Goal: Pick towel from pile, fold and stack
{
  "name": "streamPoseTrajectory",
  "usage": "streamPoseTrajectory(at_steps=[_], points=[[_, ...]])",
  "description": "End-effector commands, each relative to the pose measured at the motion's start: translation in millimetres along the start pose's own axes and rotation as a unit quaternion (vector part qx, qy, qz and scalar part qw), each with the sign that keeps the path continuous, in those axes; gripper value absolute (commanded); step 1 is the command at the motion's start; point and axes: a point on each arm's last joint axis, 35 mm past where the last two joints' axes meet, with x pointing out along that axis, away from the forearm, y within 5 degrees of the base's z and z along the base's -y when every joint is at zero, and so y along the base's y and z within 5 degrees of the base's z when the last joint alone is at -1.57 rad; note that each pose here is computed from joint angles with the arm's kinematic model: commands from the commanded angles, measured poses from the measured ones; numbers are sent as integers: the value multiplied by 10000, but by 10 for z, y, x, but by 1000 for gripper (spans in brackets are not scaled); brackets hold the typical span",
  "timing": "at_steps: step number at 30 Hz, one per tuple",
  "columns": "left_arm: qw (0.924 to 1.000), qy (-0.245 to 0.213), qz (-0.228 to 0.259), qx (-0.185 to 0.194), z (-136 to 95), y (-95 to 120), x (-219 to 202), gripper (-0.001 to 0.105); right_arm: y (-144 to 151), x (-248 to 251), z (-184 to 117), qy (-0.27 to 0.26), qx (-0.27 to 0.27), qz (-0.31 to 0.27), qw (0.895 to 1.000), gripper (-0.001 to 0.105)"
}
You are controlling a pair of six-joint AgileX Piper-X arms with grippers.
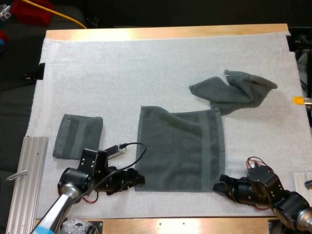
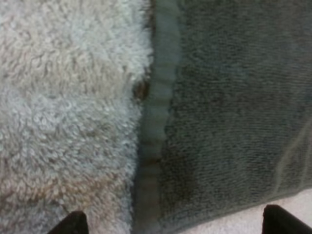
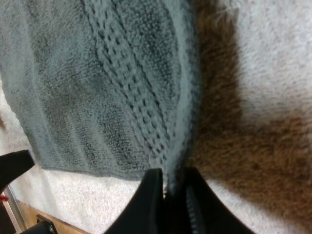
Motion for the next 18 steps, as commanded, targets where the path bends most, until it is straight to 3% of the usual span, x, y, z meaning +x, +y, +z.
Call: streamPoseTrajectory(at_steps=[1, 12, 18], points=[[9999, 65, -32, 78, 22, 5, 29, 68, -17, 8, -18, 124, 2, 14, 9999, 3], [9976, 611, 5, 335, 65, 99, 198, 68, -17, 8, -18, 124, 2, 14, 9999, 3], [9949, 916, -269, 310, 77, 111, 259, 68, -17, 8, -18, 124, 2, 14, 9999, 3]])
